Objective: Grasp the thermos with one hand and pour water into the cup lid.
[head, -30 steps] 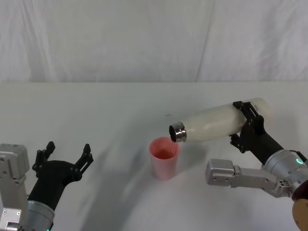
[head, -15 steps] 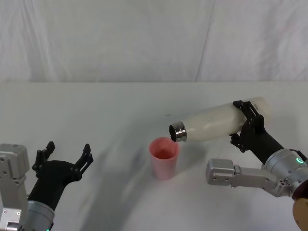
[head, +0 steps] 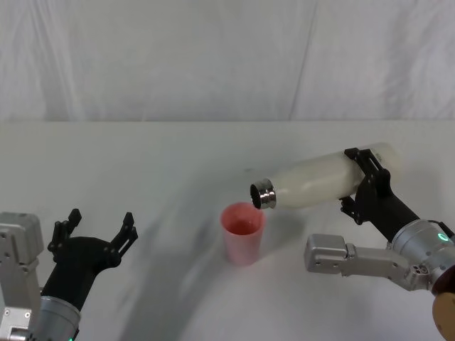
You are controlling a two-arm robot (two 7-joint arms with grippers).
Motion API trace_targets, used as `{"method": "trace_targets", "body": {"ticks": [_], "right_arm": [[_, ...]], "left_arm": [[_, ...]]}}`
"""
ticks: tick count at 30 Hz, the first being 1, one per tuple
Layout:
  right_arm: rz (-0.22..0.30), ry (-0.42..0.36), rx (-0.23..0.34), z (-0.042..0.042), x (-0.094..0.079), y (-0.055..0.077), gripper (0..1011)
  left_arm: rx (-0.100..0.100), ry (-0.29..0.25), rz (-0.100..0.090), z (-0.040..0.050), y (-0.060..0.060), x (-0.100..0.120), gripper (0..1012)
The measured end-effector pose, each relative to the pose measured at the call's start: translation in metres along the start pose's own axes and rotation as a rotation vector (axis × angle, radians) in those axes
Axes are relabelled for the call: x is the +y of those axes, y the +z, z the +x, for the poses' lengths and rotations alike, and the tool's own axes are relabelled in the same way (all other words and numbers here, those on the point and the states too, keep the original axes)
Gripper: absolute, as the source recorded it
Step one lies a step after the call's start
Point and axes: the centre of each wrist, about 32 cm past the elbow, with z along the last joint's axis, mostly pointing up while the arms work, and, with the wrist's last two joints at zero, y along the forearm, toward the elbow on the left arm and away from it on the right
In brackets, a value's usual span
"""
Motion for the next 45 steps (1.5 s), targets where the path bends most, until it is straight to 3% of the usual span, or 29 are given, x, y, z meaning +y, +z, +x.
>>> {"method": "trace_targets", "body": {"ticks": [45], "right_arm": [[0.003,-0.001,-0.01,0.0003,-0.0007,0.0009,951]], "left_arm": [[0.0,0.0,0.0,0.0,0.0,0.0,1001]]}}
